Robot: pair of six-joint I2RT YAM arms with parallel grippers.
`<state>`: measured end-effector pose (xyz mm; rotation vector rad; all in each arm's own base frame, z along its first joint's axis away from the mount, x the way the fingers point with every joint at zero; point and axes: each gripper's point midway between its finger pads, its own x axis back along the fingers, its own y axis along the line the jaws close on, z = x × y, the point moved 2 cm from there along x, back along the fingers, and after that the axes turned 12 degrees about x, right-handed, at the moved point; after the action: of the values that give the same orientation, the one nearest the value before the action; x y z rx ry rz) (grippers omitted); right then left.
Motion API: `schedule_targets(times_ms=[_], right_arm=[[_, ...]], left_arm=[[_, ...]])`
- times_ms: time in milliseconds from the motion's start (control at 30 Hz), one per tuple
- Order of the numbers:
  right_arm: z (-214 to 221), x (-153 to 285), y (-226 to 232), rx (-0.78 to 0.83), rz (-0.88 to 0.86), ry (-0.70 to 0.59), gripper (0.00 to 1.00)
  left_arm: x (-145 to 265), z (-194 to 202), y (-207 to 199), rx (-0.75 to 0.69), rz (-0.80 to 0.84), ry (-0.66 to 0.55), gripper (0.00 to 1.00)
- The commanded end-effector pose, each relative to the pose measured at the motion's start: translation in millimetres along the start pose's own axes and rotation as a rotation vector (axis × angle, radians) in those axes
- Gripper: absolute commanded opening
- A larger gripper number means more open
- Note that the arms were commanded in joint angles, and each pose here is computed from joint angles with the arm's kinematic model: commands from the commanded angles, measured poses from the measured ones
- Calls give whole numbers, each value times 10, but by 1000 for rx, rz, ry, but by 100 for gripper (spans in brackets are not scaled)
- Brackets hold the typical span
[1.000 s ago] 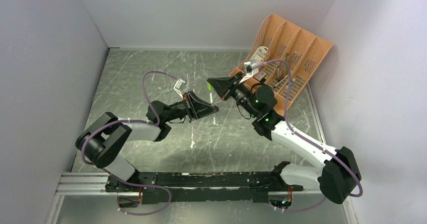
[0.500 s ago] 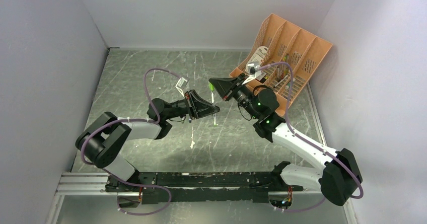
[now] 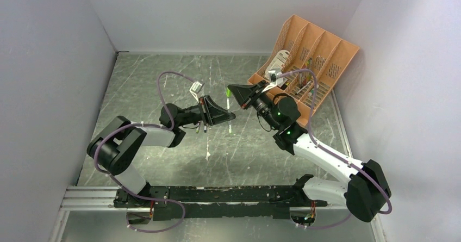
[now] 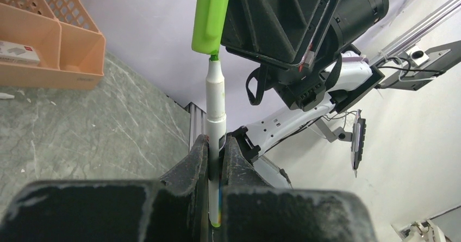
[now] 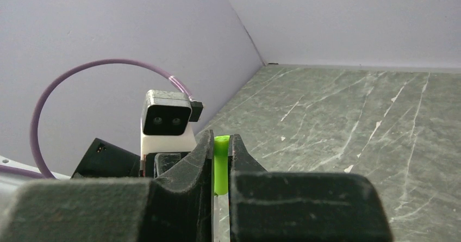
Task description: Insert the pens into the pen caps
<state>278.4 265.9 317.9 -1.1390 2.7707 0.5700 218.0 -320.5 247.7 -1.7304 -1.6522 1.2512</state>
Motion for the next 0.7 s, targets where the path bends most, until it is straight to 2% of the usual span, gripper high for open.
schedule_targets(times_ms=[0, 367, 667], right_arm=[[624, 185, 26, -15, -31, 223, 0], [220, -165, -89, -43, -6, 151, 0], [78, -393, -471, -69, 81, 139, 0]], left_arm=[[-43, -536, -509, -206, 179, -194, 7], [64, -236, -383, -161, 129, -119, 7], [278, 231, -286, -139, 131, -11, 7]])
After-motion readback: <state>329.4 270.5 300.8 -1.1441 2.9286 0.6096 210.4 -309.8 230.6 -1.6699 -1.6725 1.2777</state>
